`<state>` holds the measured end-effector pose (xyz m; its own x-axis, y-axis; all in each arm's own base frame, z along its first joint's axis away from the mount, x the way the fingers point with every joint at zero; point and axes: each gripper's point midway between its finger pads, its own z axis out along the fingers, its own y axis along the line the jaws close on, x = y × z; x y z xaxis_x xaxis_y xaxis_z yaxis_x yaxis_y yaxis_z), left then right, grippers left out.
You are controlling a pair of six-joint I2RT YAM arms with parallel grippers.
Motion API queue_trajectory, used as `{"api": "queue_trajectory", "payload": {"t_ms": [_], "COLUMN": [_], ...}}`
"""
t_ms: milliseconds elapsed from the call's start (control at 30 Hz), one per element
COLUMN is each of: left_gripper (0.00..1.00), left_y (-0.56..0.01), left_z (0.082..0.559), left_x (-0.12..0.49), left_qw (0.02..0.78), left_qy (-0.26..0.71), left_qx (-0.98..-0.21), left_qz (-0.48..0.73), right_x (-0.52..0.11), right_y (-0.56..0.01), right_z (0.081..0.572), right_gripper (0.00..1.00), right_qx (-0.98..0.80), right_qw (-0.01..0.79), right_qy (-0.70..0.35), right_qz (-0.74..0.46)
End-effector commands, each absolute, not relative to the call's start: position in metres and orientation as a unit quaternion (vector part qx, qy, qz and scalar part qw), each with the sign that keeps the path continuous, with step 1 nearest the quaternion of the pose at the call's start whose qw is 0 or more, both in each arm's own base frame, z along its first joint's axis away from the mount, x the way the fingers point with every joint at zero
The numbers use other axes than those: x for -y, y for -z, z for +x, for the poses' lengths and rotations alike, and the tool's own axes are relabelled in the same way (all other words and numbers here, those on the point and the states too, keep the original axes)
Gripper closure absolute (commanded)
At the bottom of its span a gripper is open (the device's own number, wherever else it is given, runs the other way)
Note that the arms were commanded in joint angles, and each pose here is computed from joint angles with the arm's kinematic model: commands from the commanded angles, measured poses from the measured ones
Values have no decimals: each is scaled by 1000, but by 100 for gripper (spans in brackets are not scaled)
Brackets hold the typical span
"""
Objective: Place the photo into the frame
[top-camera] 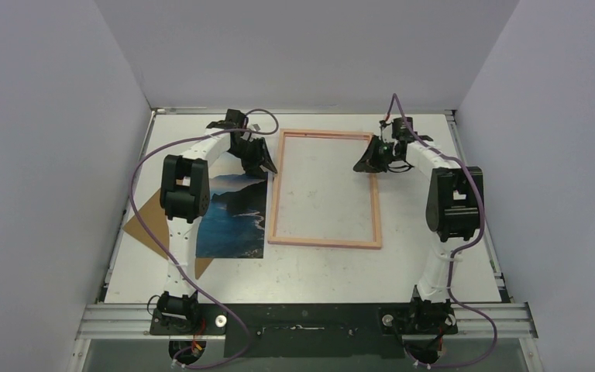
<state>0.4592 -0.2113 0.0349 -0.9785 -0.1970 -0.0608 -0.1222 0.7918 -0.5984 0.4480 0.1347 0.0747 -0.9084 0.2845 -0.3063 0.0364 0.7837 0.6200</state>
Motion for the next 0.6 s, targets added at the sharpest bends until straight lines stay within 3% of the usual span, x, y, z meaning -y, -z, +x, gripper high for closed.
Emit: {"api": "queue_trajectory", "payload": {"t_ms": [0,567], "left_gripper": [59,62], "left_y": [-36,-8], "left_z": [464,458], "left_x": [211,207], "left_qw": [67,44], "left_qy": [308,283], "left_qx": [-946,-956], "left_qz": [-73,-67], "right_x": [-123,-134], "right_y": [-115,-111], "right_z": [471,470], "right_gripper": [100,100], "right_qx": [-902,-905], "right_qw": [280,252], "right_qy": [-315,-341], "right_qz": [96,32]}}
